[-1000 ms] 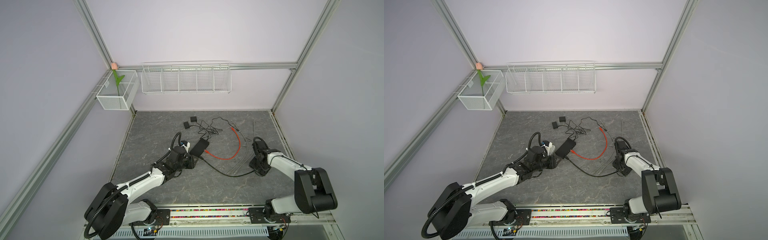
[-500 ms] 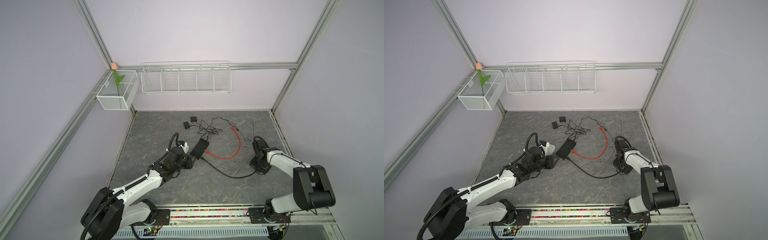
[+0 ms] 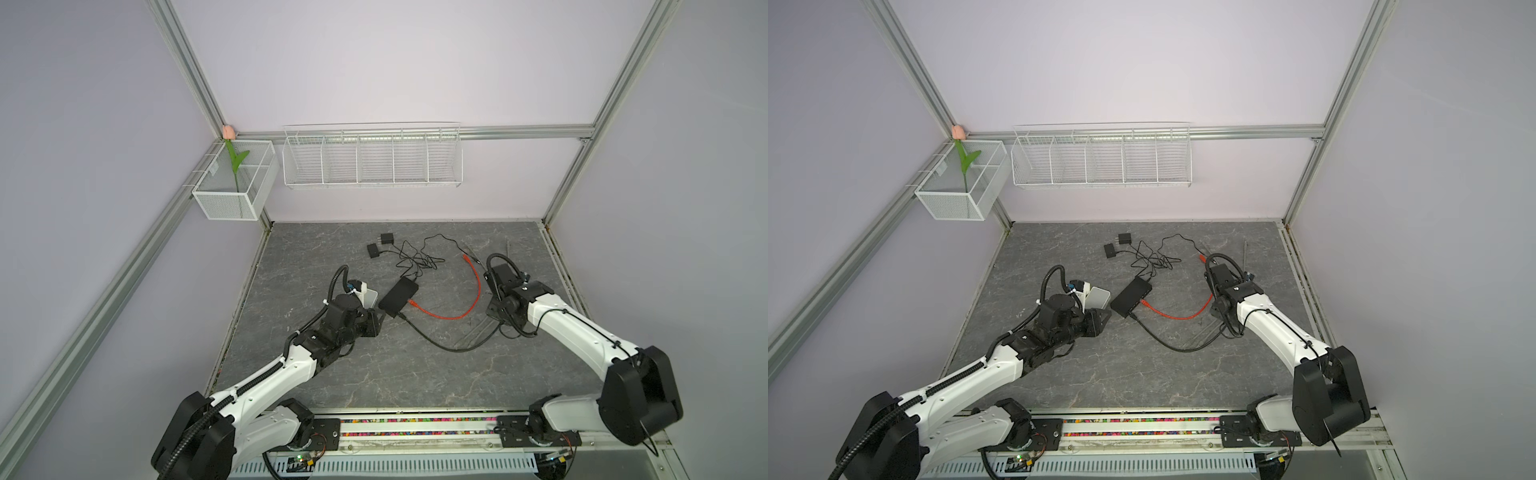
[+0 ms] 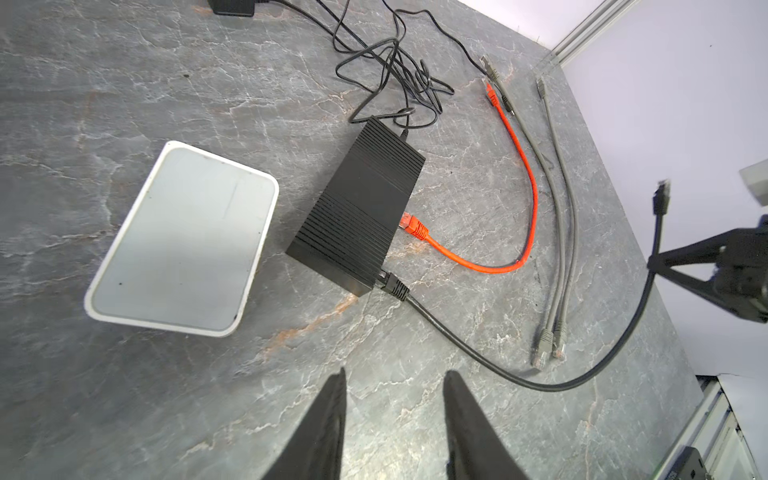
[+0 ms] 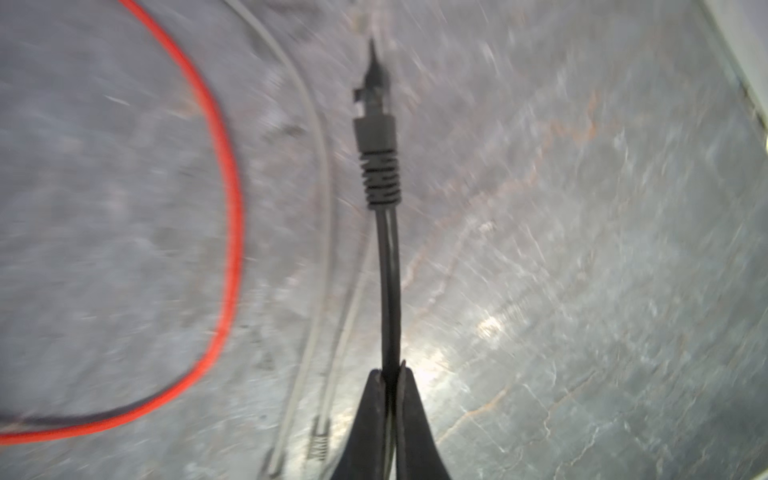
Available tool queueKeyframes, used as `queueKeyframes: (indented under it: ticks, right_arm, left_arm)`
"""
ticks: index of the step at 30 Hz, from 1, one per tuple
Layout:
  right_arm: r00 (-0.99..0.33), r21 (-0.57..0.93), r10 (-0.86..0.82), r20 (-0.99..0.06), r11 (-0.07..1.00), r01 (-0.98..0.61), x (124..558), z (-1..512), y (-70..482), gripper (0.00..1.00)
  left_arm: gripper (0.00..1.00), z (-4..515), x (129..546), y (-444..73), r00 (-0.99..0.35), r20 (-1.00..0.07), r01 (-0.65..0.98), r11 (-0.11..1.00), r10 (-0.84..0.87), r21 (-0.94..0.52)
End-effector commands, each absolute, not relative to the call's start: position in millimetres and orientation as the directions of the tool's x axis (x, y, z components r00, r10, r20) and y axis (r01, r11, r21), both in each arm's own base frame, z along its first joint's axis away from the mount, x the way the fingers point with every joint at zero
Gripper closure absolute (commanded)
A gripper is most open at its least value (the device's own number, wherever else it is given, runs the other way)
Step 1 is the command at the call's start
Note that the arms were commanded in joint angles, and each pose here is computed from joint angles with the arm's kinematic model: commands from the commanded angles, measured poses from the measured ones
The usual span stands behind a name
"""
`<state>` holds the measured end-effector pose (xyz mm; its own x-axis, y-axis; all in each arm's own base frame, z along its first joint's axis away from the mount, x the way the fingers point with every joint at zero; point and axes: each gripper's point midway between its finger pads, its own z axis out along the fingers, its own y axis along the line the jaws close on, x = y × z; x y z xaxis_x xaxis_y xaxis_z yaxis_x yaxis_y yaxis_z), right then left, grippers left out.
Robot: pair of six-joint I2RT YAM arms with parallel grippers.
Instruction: Insert the plug into the switch port
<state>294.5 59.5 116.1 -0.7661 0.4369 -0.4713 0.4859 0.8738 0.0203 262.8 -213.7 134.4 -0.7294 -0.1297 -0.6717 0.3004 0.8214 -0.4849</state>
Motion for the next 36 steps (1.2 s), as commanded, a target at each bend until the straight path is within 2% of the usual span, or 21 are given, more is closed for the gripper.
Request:
queueKeyframes:
  ticks: [1,16,27,32,36]
  right_arm:
    - [-0.805,-0.029,0.349,-0.48,0.91,0.413,304.6,120.8,65.7,0.94]
    - [-0.879,-0.123,0.191,-0.436,0.956,0.268,408.2,112.1,116.0,0.94]
    - [-0.887,-0.148,0.17,-0.43,0.955,0.255,472.4,111.4,116.1,0.94]
    - [-0.921,-0.115,0.139,-0.363,0.974,0.193,478.9,101.3,131.2,0.94]
    - [-0.931,-0.106,0.154,-0.332,0.974,0.199,462.5,85.8,132.6,0.93]
  left_arm:
    - [0.61,135.2,261.9,-205.1,-0.72,-0.682,0.293,0.836,-0.128,-0.465]
    - [0.61,142.2,259.0,-187.9,-0.707,-0.69,0.264,0.848,-0.154,-0.46]
    - [0.62,146.9,261.5,-182.2,-0.697,-0.696,0.25,0.851,-0.172,-0.461]
    - [0.62,147.7,262.4,-183.4,-0.699,-0.693,0.248,0.848,-0.178,-0.468]
    - [0.62,147.9,262.3,-183.6,-0.698,-0.693,0.249,0.847,-0.18,-0.47]
